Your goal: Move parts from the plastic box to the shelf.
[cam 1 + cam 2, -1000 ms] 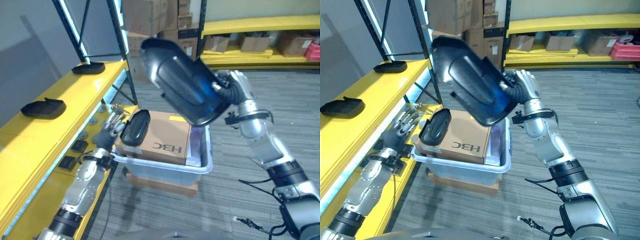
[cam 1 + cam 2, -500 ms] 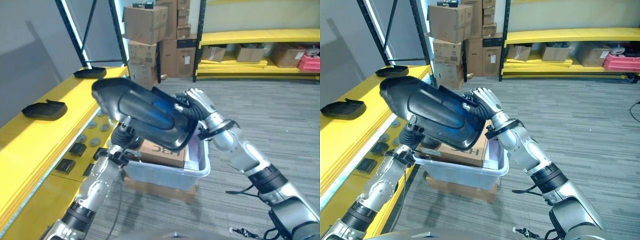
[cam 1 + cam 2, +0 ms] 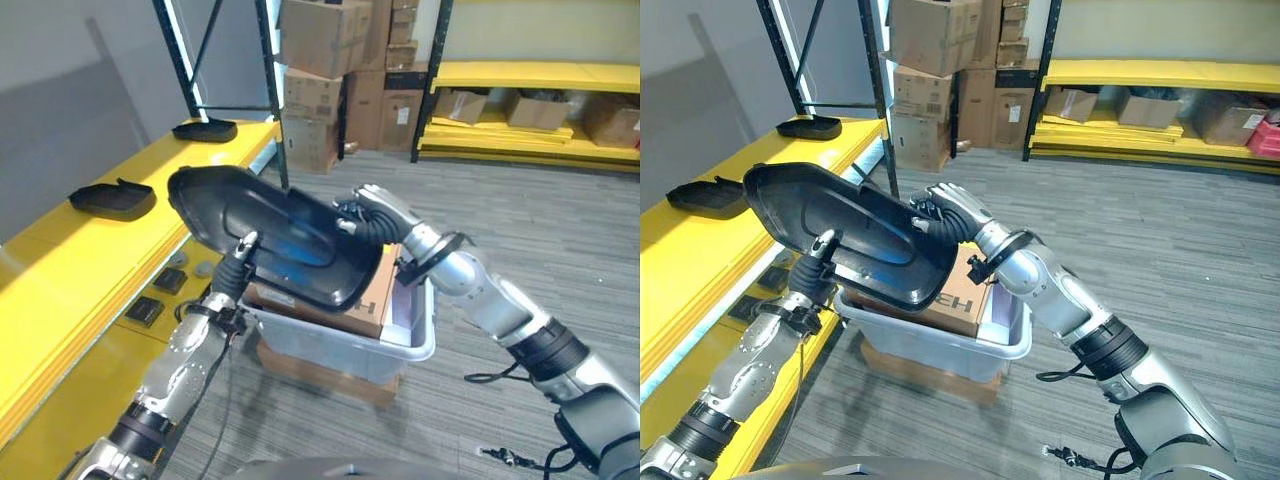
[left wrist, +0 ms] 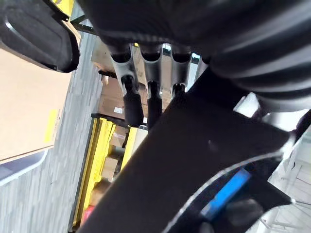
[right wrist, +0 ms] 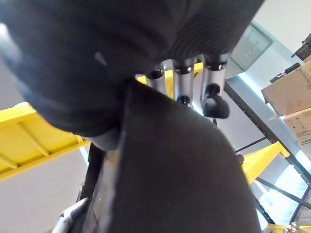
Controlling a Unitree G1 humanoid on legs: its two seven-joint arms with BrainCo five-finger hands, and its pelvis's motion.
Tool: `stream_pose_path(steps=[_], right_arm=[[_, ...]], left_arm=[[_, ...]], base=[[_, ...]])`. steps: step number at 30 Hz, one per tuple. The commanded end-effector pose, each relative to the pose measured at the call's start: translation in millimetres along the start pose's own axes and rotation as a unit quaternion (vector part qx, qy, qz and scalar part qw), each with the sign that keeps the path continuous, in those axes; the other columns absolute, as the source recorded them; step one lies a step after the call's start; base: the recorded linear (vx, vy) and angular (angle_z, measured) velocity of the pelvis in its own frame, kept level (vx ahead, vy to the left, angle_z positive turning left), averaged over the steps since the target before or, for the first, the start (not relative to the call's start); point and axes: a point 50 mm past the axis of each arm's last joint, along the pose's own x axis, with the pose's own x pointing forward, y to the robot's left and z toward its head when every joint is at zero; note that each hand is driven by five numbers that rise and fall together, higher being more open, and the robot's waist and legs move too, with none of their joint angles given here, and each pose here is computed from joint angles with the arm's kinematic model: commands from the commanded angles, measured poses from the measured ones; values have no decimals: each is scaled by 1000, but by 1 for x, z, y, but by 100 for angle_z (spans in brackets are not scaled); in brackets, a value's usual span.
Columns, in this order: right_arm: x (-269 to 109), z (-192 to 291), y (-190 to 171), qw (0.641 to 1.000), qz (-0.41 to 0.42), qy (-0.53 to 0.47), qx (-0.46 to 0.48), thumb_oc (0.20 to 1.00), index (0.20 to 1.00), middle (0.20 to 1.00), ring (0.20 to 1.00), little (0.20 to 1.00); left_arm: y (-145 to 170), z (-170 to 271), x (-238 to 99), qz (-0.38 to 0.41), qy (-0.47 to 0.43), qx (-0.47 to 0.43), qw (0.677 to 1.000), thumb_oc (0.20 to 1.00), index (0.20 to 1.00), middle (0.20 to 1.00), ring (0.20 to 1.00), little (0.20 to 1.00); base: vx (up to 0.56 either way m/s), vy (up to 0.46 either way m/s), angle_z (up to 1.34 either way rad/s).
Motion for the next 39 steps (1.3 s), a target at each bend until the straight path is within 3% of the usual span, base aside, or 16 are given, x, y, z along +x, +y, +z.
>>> stream_pose_path(steps=[1, 10, 13, 14, 15, 26, 33, 39], right_arm=[[15, 96, 9, 959, 64, -266, 73, 200, 200, 200, 200, 200], [8, 111, 21, 946, 49, -299, 113, 200, 200, 200, 200, 200], [8, 120, 25, 937, 41, -317, 143, 200, 200, 200, 200, 200], [8, 121, 23, 935, 36, -320, 149, 573, 573, 573, 573, 573], [9, 121, 22, 933, 25, -320, 161, 1000, 1000, 1000, 1000, 1000], [-3, 72, 12, 925, -110, -204, 303, 1000, 1000, 1000, 1000, 1000], [-29, 32, 5, 919, -200, -112, 321, 1000, 1000, 1000, 1000, 1000], [-72, -28, 35, 900, -251, 72, 350, 1000, 1000, 1000, 1000, 1000]], left_arm=[[-17, 38, 32, -38, -91, 76, 992, 200, 200, 200, 200, 200], [-9, 45, 29, 72, -156, 96, 980, 200, 200, 200, 200, 200], [-6, 58, 23, 115, -210, 157, 958, 200, 200, 200, 200, 200], [-4, 60, 21, 124, -217, 170, 953, 200, 200, 200, 200, 200], [-2, 62, 20, 133, -224, 183, 948, 200, 200, 200, 200, 200], [35, 62, -9, 234, -221, 303, 897, 200, 200, 200, 200, 200], [57, 55, -27, 272, -192, 364, 870, 200, 200, 200, 200, 200], [78, 48, -51, 318, -162, 372, 857, 200, 200, 200, 200, 200]], base=[[0, 0, 0], [-7, -26, -3], [3, -59, -5], [15, -38, -1], [0, 0, 0], [0, -12, 1], [1, -2, 0], [0, 0, 0]])
